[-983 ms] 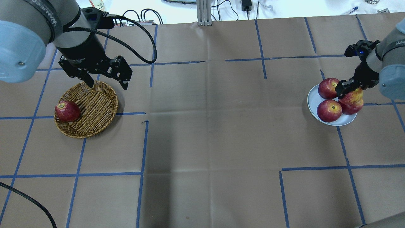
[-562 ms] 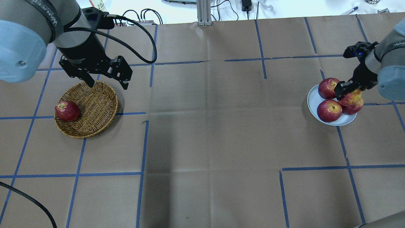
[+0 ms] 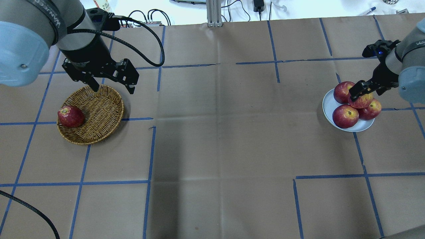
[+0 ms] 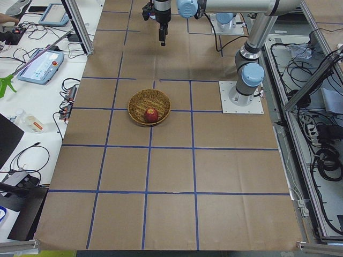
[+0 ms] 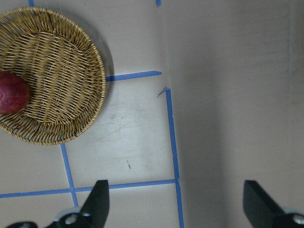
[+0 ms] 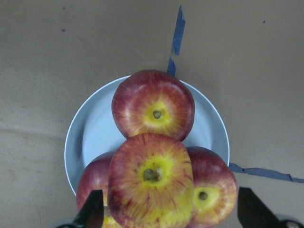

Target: Transfer apple from basket to plate

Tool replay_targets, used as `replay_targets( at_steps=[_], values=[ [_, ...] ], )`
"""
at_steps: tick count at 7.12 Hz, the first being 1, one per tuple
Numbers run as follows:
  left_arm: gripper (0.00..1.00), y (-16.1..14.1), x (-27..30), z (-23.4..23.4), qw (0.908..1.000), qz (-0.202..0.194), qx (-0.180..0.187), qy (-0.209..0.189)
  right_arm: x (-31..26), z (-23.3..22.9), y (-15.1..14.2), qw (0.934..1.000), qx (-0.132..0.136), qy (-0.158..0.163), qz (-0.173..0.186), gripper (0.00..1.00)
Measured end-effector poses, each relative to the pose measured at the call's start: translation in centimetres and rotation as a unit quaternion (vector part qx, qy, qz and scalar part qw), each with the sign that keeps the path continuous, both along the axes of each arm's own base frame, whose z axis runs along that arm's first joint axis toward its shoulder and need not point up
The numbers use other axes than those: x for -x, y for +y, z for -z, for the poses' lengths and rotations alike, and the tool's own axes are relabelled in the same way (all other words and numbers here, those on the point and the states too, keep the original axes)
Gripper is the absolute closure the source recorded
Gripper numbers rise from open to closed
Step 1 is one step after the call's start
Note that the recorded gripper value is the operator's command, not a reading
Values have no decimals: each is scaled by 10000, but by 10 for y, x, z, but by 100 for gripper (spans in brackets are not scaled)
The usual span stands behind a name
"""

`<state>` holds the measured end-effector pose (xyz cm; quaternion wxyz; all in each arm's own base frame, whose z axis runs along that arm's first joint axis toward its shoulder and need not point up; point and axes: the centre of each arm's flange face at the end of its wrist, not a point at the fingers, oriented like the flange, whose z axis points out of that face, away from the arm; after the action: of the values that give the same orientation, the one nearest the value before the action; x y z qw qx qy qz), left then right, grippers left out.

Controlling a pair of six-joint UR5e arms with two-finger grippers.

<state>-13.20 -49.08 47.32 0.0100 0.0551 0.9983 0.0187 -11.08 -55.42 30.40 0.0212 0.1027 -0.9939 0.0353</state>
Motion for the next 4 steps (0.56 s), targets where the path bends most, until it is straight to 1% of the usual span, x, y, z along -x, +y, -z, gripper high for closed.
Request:
replay_targets(
  at_steps=[1,2,3,4],
  values=[
    [1,0,0,0,10000,0,-1,0,-10,-27,-6,10000,37,15,-71,0],
    [1,0,0,0,10000,-2,-2,1,-30,-56,-9,9999,12,-1,-158,0],
    [1,0,0,0,10000,-4,0,7,-58,-84,-2,9998,-92,-54,-190,0],
    [1,-1,0,0,10000,-5,3,17,-90,-107,14,9996,-220,-117,-96,0]
  ],
)
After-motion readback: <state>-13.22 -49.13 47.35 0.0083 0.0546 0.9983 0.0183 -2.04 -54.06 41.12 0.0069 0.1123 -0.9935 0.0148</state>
